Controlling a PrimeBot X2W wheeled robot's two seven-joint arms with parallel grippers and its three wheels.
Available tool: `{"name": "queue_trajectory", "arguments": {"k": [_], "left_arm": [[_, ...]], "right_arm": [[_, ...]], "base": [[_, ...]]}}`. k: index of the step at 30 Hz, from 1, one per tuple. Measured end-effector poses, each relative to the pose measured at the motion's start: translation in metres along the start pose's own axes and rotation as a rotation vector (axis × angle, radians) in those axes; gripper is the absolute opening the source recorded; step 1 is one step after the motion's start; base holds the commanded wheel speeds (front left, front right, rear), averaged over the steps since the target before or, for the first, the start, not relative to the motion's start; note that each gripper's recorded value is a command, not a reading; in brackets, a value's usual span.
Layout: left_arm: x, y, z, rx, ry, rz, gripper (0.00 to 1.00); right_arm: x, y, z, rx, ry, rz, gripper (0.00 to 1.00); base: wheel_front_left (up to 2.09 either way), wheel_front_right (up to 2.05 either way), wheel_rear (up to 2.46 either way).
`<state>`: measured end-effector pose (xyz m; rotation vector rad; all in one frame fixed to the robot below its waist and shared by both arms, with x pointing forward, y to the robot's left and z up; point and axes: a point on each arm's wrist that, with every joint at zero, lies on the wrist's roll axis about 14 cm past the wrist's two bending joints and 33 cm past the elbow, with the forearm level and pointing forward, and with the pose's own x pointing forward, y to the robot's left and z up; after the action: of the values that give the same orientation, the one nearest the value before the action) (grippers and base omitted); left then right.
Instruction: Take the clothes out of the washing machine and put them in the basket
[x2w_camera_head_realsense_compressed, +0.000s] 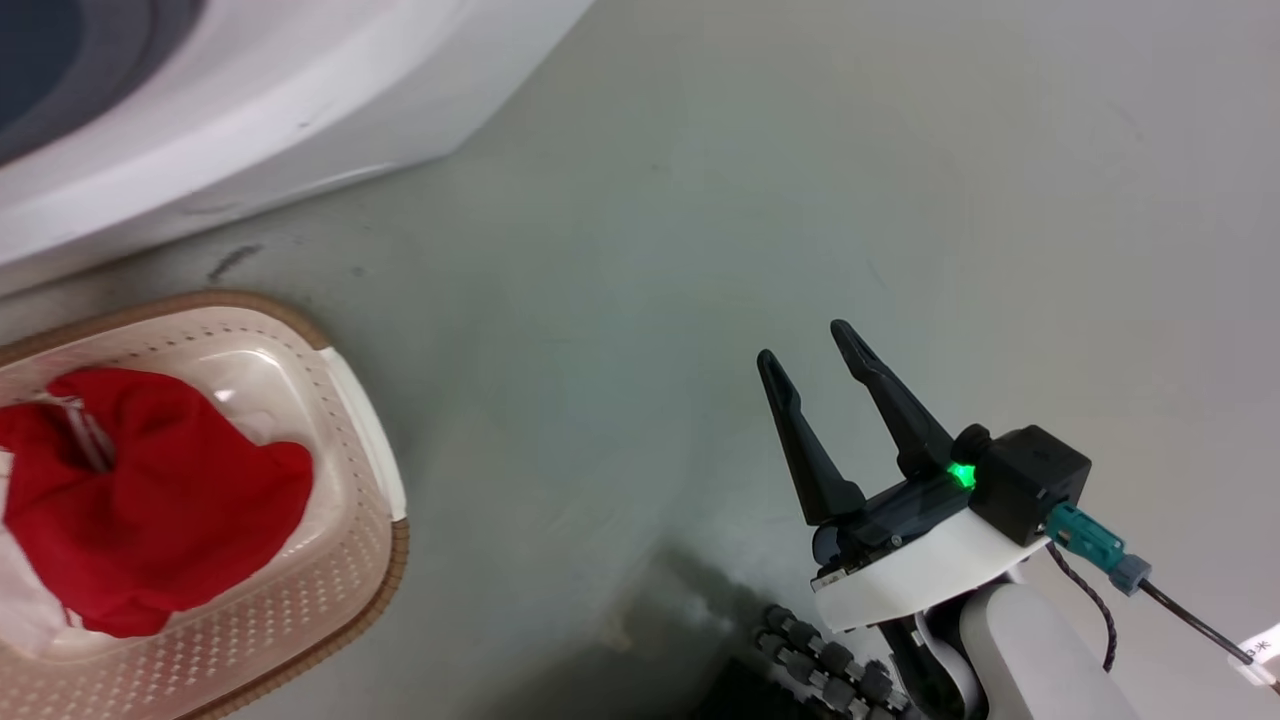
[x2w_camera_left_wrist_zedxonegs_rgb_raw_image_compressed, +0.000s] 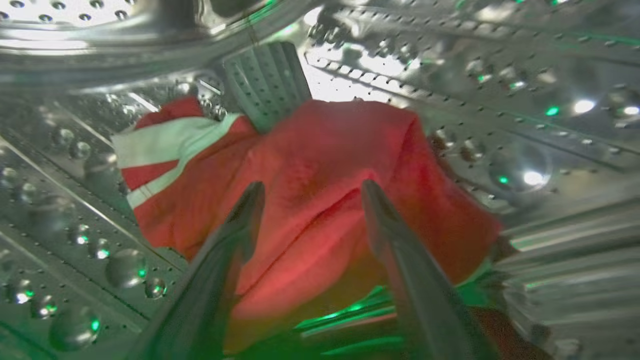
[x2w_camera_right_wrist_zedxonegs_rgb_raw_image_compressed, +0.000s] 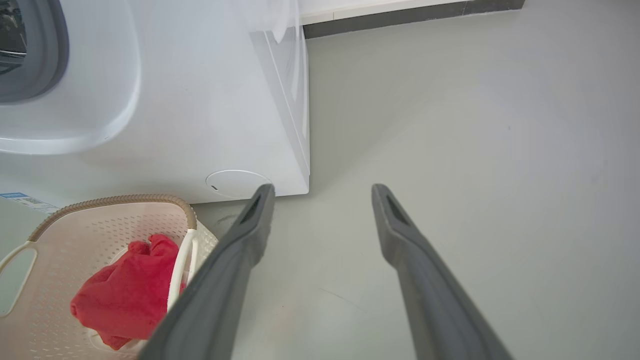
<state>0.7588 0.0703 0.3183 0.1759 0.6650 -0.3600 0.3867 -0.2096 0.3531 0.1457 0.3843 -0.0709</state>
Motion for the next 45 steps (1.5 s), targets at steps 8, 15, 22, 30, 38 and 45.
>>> {"name": "queue_trajectory", "arguments": {"k": [8,15,22,30,38,45], "left_arm": [[0.024,0.002,-0.034,-0.068,0.171,-0.036,1.0],[0.024,0.006,-0.043,-0.11,0.226,-0.031,0.23],[0.023,0.011,-0.023,-0.155,0.104,0.034,0.0],[0.002,0.024,0.019,-0.112,-0.169,0.118,0.0],[-0.05,-0.007,0.043,-0.074,-0.409,0.072,0.0],[-0.117,-0.019,0.062,-0.066,-0.55,0.056,0.0]], "right_arm": [[-0.004,-0.008,-0.021,-0.001,0.063,-0.038,1.0],[-0.005,-0.007,-0.025,0.004,0.074,-0.038,1.0],[-0.004,-0.003,-0.021,0.005,0.062,-0.026,1.0],[-0.003,0.001,0.0,-0.005,0.003,-0.006,1.0],[-0.01,-0.003,0.03,-0.055,-0.087,-0.001,1.0],[-0.024,0.006,0.052,-0.076,-0.158,0.028,1.0]], "base": [[0.0,0.0,0.0],[0.0,0.0,0.0],[0.0,0.0,0.0],[0.0,0.0,0.0],[0.0,0.0,0.0],[0.0,0.0,0.0]]}}
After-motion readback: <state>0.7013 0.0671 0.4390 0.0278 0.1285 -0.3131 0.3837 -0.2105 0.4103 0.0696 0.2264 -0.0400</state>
